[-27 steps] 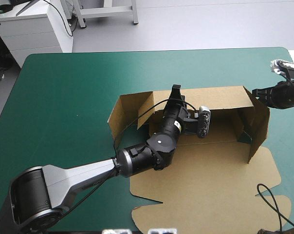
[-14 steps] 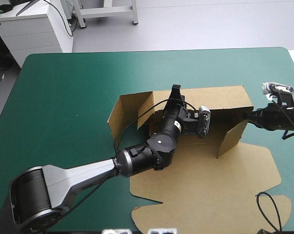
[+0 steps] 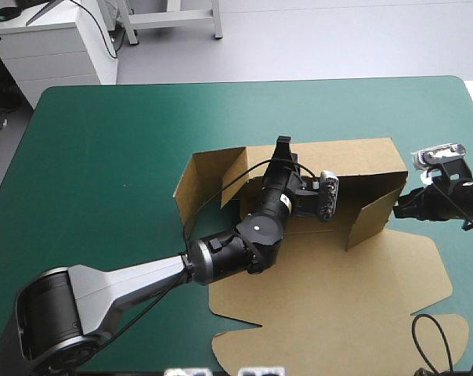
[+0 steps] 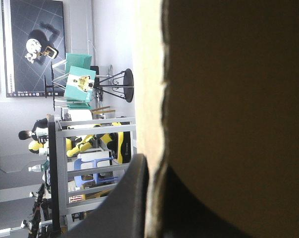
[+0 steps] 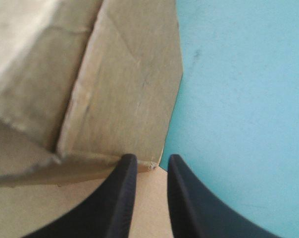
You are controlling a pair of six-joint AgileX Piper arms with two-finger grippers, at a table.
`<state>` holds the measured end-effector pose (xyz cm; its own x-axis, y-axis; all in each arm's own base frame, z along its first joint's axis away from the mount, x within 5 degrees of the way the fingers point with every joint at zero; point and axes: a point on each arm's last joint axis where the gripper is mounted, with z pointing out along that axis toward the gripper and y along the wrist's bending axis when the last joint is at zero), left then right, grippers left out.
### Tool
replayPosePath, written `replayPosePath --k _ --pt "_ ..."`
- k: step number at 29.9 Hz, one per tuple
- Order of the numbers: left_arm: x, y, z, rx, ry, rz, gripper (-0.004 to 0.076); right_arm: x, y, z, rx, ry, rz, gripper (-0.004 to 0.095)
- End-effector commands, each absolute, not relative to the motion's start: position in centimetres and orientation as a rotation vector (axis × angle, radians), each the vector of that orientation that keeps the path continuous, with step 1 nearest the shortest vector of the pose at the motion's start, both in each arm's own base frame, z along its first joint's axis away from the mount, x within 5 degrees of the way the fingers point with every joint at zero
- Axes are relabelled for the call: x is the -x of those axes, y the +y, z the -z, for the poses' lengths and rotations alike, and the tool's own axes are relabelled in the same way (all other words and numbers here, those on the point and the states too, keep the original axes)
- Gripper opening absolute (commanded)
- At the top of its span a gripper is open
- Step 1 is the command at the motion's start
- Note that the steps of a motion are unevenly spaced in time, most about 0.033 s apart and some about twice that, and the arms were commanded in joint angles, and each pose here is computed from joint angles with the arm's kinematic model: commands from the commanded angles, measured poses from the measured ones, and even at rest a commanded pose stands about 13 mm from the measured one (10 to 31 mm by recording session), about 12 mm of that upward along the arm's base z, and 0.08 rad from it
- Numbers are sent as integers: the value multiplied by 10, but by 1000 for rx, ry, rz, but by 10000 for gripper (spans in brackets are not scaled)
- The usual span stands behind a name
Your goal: Fold the box
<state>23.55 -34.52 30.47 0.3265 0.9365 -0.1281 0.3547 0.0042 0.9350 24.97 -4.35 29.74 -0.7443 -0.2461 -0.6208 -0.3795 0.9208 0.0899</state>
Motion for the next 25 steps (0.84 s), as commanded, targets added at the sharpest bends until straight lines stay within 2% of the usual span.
replayPosePath --k 1,7,15,20,25 --pt "-231 -339 -332 -1474 1203 -677 -8 -245 -35 -313 600 2348 -285 449" --pt "-231 -339 -332 -1474 1203 -677 -8 -246 -34 -315 659 2299 -278 468" --pt "-231 -339 -332 -1474 1203 -677 -8 -255 -37 -318 600 2225 -217 468" --pt "-231 -339 -332 -1477 1199 -672 -8 -267 -35 -316 542 2159 -312 449" --pt "-231 -339 -332 -1480 1195 -673 -8 -278 -33 -306 584 2127 -387 441"
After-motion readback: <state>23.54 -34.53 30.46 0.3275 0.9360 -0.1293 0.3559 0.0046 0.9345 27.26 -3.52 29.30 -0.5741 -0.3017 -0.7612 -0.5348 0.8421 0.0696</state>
